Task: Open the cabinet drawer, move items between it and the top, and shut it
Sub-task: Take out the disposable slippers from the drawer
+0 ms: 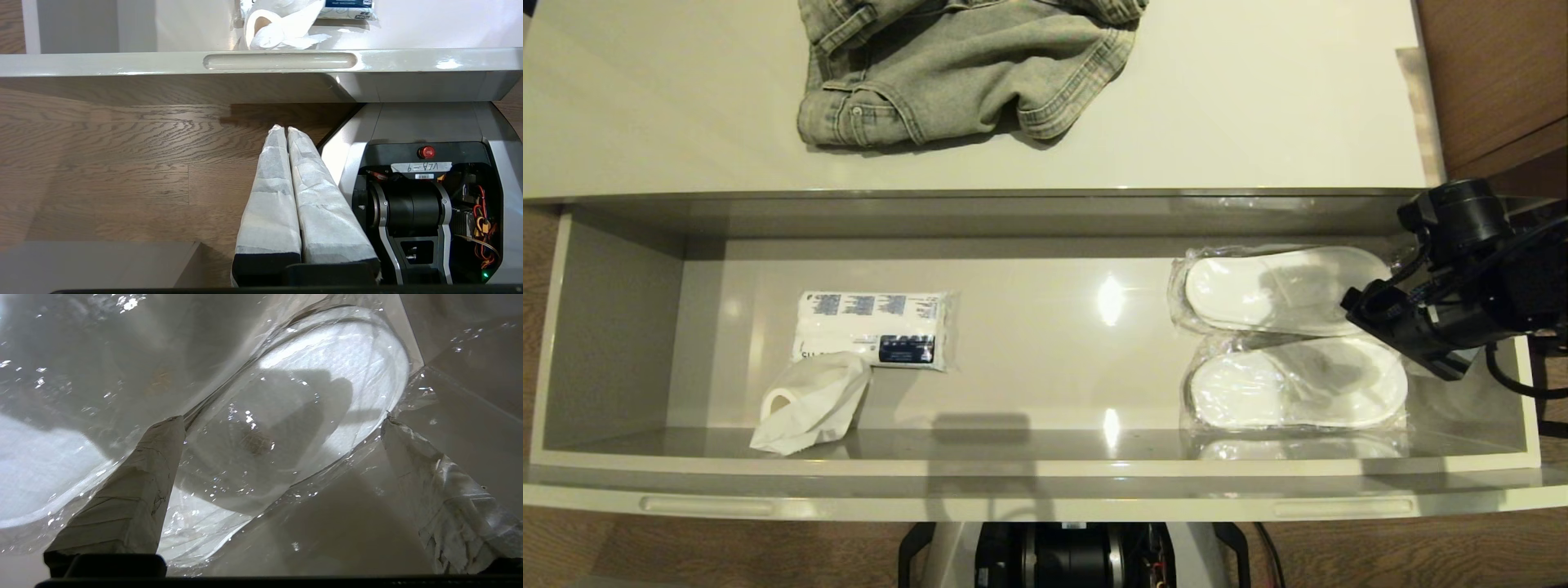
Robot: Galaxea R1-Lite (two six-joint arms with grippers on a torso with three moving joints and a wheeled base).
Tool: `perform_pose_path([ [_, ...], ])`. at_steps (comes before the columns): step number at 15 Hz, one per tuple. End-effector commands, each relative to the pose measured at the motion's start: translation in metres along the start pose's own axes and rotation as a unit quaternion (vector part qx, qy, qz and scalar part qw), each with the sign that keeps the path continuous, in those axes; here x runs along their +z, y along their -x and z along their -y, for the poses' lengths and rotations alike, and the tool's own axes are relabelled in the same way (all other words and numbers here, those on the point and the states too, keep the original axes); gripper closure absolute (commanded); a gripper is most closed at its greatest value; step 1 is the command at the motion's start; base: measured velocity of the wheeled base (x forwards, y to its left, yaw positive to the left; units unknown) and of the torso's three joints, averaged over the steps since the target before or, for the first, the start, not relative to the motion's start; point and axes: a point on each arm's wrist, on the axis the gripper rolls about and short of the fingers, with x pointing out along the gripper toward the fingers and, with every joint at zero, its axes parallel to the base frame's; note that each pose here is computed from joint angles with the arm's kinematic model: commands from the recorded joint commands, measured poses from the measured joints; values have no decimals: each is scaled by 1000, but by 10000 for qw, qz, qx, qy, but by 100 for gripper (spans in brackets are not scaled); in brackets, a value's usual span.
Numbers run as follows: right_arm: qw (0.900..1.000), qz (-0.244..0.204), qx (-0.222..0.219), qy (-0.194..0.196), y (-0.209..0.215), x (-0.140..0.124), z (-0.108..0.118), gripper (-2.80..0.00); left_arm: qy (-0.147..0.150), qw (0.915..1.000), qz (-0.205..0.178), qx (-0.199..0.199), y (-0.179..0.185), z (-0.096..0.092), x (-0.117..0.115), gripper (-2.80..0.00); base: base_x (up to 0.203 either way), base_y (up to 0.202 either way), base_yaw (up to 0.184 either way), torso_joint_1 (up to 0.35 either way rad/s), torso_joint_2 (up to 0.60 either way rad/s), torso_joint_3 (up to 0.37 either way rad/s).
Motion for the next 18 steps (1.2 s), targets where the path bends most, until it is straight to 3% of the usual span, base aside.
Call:
perform_pose_path([
  [1,10000,26,14,-35,5,-4,-2,-280,0,10000,-1,2,0,0,0,0,0,0,0,0,0,0],
  [4,9997,-183,176,19,21,-41,-19,-280,0,10000,-1,2,0,0,0,0,0,0,0,0,0,0],
  [7,9996,-221,144,-41,24,-44,-13,-280,0,10000,-1,2,0,0,0,0,0,0,0,0,0,0],
  [10,9995,-328,19,-17,25,-54,1,-280,0,10000,-5,2,0,0,0,0,0,0,0,0,0,0],
  [12,9992,-301,228,-117,28,-61,16,-280,0,10000,-1,2,0,0,0,0,0,0,0,0,0,0],
  [14,9962,-238,733,-394,22,-57,25,-280,0,10000,-1,2,0,0,0,0,0,0,0,0,0,0],
  [18,9948,-359,852,-426,3,-68,33,-280,0,10000,-1,2,0,0,0,0,0,0,0,0,0,0],
])
